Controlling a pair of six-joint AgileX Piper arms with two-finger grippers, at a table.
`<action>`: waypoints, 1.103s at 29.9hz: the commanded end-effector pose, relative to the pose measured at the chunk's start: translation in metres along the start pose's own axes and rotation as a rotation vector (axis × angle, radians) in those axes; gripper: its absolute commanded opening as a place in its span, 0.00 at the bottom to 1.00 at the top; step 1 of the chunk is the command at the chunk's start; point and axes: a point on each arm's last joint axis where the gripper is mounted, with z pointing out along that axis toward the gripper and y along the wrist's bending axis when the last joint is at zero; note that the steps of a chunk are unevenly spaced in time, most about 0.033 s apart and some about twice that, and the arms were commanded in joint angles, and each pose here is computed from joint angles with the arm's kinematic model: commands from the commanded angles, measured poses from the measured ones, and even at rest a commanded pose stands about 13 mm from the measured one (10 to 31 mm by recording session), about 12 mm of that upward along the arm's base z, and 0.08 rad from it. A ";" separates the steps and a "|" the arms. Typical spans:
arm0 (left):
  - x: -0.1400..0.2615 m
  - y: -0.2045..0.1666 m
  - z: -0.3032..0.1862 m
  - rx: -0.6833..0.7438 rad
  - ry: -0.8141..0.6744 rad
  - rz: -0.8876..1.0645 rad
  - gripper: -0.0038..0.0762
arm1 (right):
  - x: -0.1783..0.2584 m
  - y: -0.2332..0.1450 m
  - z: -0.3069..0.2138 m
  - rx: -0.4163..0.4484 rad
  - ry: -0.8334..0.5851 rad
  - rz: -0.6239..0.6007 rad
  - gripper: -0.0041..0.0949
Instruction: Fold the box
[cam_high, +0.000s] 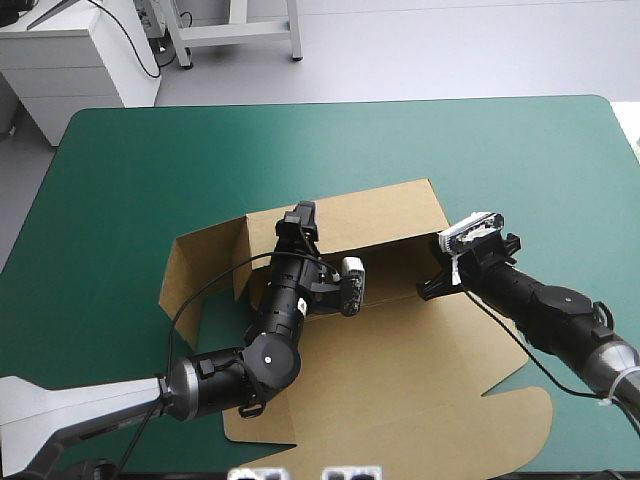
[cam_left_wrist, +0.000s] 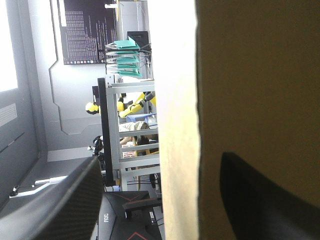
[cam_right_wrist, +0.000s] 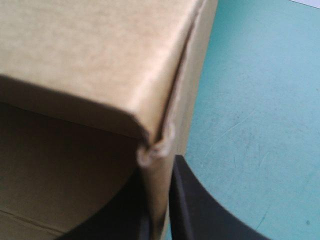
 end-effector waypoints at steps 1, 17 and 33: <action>-0.001 0.023 -0.013 -0.111 0.012 -0.036 0.67 | -0.012 0.006 -0.002 -0.064 -0.063 0.028 0.04; -0.039 0.005 -0.081 -0.095 -0.027 -0.064 0.67 | -0.012 0.005 -0.002 -0.049 -0.057 0.028 0.04; -0.033 -0.007 -0.090 0.009 0.062 -0.103 0.05 | -0.011 0.005 -0.002 -0.050 -0.055 0.052 0.04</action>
